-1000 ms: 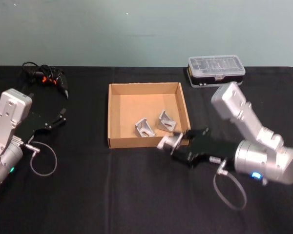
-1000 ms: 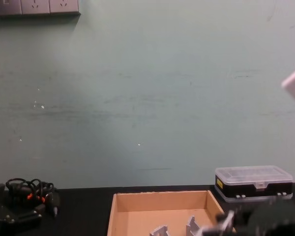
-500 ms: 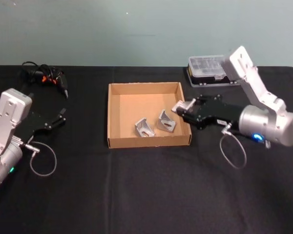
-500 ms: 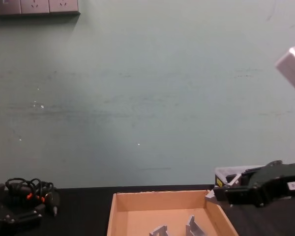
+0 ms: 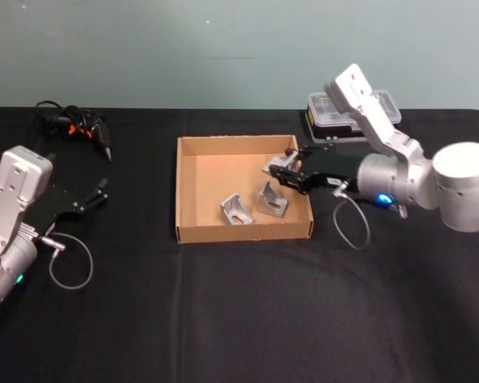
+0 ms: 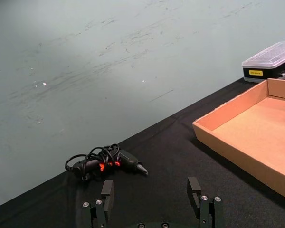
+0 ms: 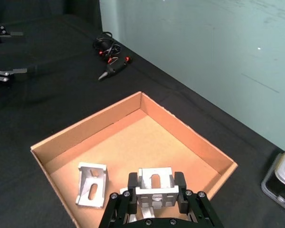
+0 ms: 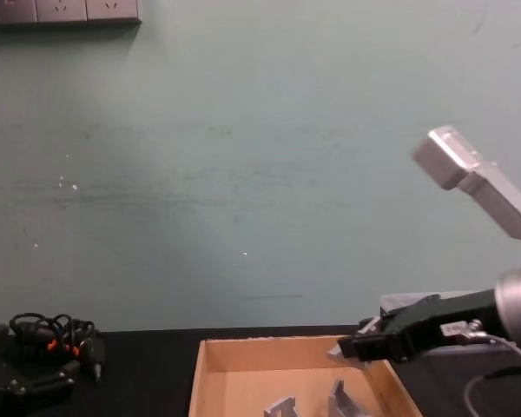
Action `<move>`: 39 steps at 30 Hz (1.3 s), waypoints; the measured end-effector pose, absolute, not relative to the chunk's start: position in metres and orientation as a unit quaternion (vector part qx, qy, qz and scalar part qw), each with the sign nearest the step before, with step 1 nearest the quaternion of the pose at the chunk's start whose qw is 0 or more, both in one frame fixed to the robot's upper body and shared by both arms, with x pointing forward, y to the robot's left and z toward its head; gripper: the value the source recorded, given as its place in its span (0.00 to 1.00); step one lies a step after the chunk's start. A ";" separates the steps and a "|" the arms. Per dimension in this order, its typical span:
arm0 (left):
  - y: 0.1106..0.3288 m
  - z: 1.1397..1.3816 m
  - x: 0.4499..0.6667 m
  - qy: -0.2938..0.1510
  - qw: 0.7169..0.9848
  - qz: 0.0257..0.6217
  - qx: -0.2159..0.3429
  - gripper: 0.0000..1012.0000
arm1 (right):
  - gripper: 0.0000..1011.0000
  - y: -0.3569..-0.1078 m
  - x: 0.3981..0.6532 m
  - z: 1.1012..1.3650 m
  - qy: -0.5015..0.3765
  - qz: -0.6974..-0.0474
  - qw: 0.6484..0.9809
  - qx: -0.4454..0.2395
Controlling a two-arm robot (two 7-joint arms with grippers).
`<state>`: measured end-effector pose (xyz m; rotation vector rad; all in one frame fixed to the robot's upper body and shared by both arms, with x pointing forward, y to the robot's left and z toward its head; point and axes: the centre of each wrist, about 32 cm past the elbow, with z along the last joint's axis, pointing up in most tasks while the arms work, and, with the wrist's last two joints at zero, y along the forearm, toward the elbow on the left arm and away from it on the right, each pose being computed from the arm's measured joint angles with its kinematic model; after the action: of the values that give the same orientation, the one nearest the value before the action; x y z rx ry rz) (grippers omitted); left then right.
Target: Use one hand to pick up the angle iron from the table and place it into the box.
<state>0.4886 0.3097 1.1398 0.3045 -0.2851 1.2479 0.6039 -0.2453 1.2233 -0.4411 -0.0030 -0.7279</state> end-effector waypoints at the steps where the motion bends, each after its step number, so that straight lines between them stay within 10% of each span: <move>1: 0.310 1.140 0.489 -0.132 0.791 0.580 0.141 1.00 | 0.45 -0.242 0.608 1.222 -0.001 -0.351 0.911 -0.215; 39: 0.310 1.140 0.489 -0.132 0.791 0.580 0.141 1.00 | 0.45 -0.223 0.654 1.207 0.022 -0.370 0.898 -0.238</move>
<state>0.4886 0.3097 1.1398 0.3045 -0.2851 1.2479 0.6536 -0.2228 1.2074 -0.4920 0.0454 -0.7656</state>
